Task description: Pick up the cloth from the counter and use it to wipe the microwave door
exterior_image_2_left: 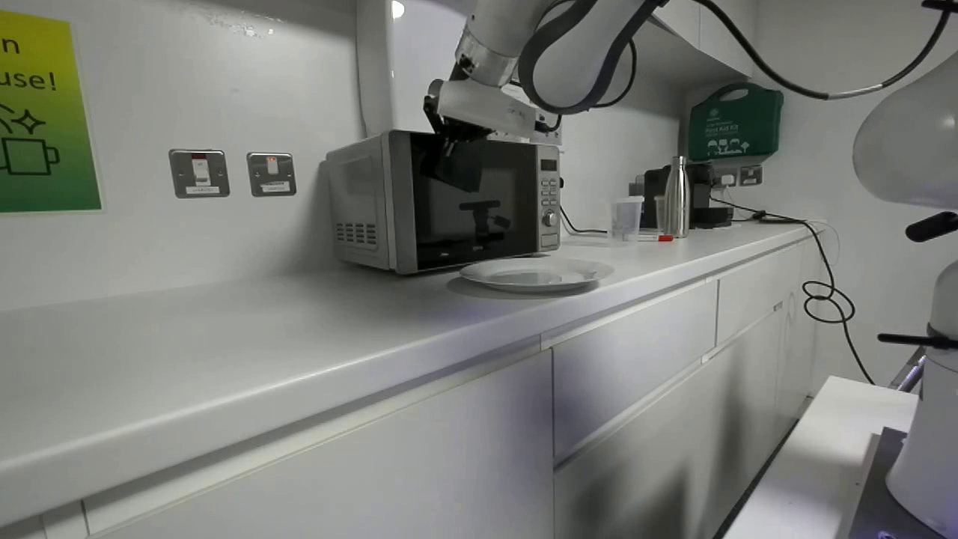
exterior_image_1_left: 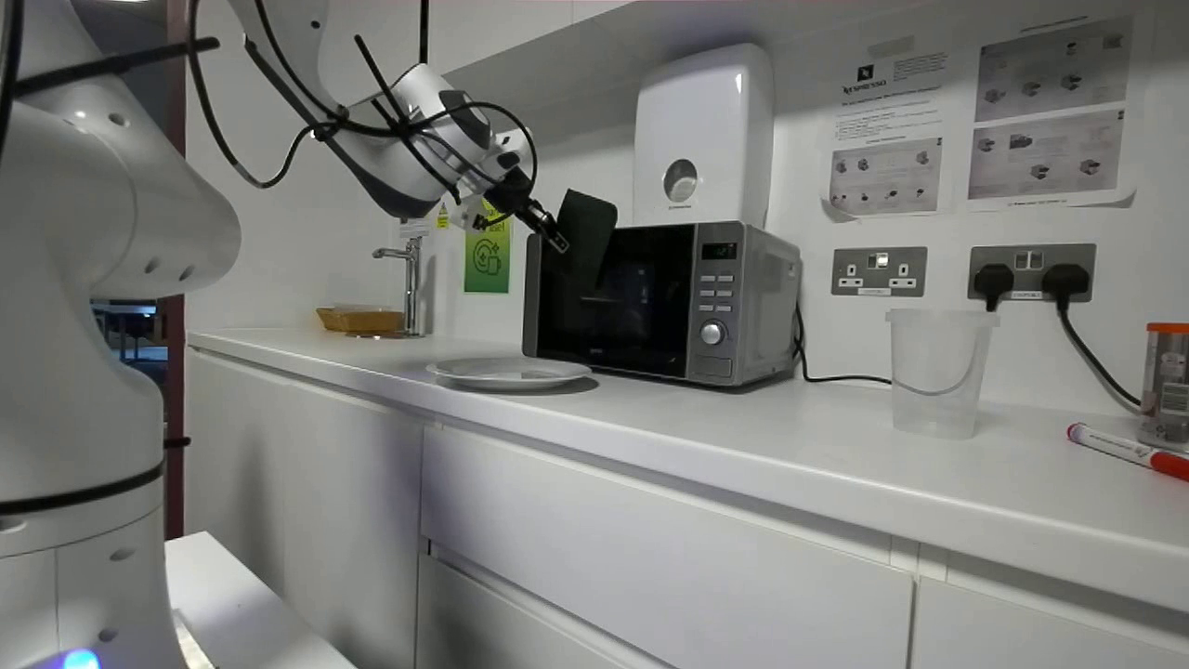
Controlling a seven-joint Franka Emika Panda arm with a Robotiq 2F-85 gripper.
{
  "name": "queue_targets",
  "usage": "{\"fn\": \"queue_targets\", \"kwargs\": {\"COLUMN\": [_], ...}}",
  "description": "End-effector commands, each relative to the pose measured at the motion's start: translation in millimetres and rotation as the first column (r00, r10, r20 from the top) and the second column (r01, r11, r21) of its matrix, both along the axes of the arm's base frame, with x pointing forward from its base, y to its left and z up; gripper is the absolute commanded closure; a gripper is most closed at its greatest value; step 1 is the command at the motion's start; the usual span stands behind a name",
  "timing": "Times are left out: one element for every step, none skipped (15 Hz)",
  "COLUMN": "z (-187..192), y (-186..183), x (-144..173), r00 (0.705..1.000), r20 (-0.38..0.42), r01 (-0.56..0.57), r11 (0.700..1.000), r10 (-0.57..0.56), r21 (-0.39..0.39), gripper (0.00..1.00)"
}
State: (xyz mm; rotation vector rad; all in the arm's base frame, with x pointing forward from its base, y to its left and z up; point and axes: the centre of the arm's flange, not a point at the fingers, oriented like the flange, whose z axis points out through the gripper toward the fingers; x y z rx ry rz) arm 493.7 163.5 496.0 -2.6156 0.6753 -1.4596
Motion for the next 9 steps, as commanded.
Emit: {"fn": "queue_targets", "kwargs": {"z": [34, 38, 44, 47, 52, 55, 55, 54, 50], "y": [11, 12, 13, 13, 11, 11, 9, 6, 4], "x": [4, 4, 4, 4, 5, 6, 7, 8, 8], "r00": [0.998, 0.998, 0.998, 0.998, 0.998, 0.998, 0.998, 0.999, 0.999], "r20": [0.033, 0.039, 0.045, 0.048, 0.05, 0.053, 0.05, 0.041, 0.03], "r01": [-0.048, -0.05, -0.049, -0.049, -0.046, -0.045, -0.041, -0.032, -0.025], "r11": [0.996, 0.995, 0.993, 0.991, 0.988, 0.986, 0.983, 0.981, 0.979], "r10": [0.045, 0.046, 0.045, 0.043, 0.039, 0.037, 0.032, 0.025, 0.02], "r21": [0.073, 0.09, 0.111, 0.127, 0.145, 0.163, 0.179, 0.193, 0.204], "gripper": [0.99, 0.99, 0.99, 0.99, 0.99, 0.99, 0.99, 0.99, 0.99]}}
